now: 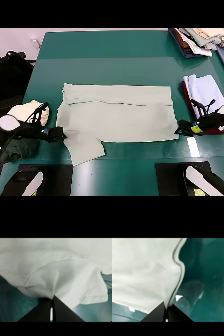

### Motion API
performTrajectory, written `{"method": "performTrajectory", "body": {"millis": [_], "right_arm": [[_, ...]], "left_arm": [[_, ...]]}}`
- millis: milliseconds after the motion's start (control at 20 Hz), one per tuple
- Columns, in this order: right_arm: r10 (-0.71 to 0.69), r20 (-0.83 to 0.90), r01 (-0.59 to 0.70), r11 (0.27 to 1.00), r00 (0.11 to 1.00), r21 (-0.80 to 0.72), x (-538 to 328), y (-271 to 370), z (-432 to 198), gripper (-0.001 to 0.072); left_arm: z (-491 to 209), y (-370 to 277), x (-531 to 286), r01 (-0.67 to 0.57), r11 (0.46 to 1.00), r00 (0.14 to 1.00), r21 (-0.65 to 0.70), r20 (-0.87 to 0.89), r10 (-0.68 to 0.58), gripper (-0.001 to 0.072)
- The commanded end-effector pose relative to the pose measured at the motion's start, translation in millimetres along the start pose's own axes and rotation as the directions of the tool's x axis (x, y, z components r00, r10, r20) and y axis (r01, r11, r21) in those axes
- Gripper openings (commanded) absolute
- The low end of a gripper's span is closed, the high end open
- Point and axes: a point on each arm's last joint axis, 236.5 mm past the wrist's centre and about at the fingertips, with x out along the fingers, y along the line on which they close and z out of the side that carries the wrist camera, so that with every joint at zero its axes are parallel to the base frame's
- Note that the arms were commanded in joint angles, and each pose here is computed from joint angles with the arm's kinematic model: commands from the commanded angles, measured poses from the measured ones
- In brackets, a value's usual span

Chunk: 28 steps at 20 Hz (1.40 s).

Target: Fold the shirts.

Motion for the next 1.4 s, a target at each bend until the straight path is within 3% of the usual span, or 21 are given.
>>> {"method": "performTrajectory", "body": {"millis": [0,200,400,850,1100,1200,1350], "right_arm": [[-0.108,0.010,0.108,0.991,0.994,-0.074,-32.9,-5.7,-22.6,0.0016],[-0.169,0.131,0.182,0.979,0.977,-0.087,-66.9,-6.6,-19.6,0.0015],[-0.169,0.159,0.190,0.974,0.973,-0.124,-77.7,3.3,15.1,0.0014],[-0.164,0.134,0.189,0.963,0.977,-0.195,-55.0,47.2,135.6,0.0015],[-0.020,0.185,0.053,0.983,0.983,-0.178,-60.8,77.6,188.4,0.0033],[0.060,0.209,-0.022,0.984,0.976,-0.178,-70.9,84.8,202.4,0.0362],[0.088,0.210,-0.050,0.983,0.974,-0.178,-81.4,62.8,202.1,0.0386]], "left_arm": [[-41.3,-4.7,-23.5,-0.023,0.999,0.998,0.034,-0.056,0.025,0.0021],[-39.3,-17.9,-45.8,-0.018,0.997,1.000,0.080,-0.007,0.019,0.0020],[27.9,-24.2,-53.6,-0.030,0.994,0.988,0.104,0.154,0.013,0.0020],[169.7,-10.3,-27.1,-0.072,0.991,0.977,0.116,0.207,0.046,0.0023],[204.5,-5.8,-18.8,-0.079,0.991,0.972,0.109,0.228,0.053,0.0043],[215.0,-10.6,-27.7,-0.080,0.991,0.963,0.109,0.265,0.049,0.0613],[216.5,-19.3,-35.2,-0.061,0.992,0.964,0.107,0.265,0.030,0.0599]]}}
